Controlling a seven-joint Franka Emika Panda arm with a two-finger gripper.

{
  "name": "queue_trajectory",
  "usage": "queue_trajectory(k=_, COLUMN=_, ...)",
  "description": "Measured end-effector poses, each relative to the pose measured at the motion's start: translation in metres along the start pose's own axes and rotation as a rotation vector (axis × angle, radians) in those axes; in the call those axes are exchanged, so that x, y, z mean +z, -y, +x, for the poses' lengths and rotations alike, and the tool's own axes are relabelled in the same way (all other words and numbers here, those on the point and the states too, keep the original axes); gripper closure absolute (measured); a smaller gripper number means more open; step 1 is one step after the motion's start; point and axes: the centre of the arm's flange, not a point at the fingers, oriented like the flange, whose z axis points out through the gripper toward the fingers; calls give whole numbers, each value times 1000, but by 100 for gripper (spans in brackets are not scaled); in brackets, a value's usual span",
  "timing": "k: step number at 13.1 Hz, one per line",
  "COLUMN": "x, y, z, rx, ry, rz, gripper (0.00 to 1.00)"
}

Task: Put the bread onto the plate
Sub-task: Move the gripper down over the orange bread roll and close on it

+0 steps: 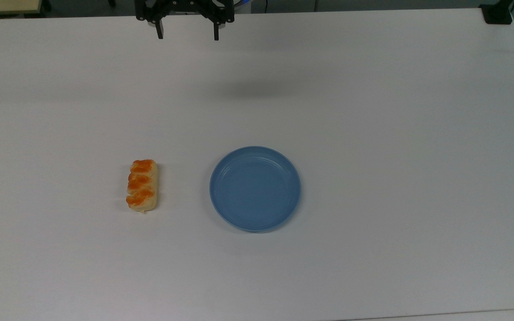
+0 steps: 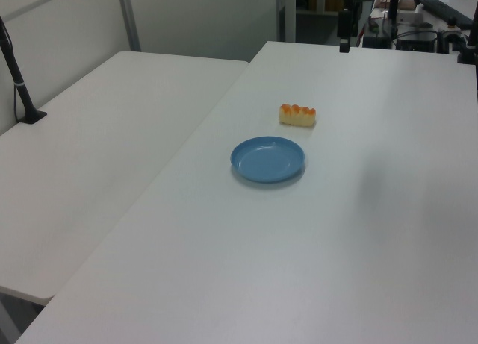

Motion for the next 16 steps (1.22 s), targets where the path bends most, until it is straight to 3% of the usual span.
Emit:
queue_trajectory(k=12, x=5, y=-4, z=0, rx=7, ry=21, rz=0, gripper=0)
queue_trajectory(k=16, x=32, y=-20, z=22, rx=1, ry=-6, rz=-8, gripper=0)
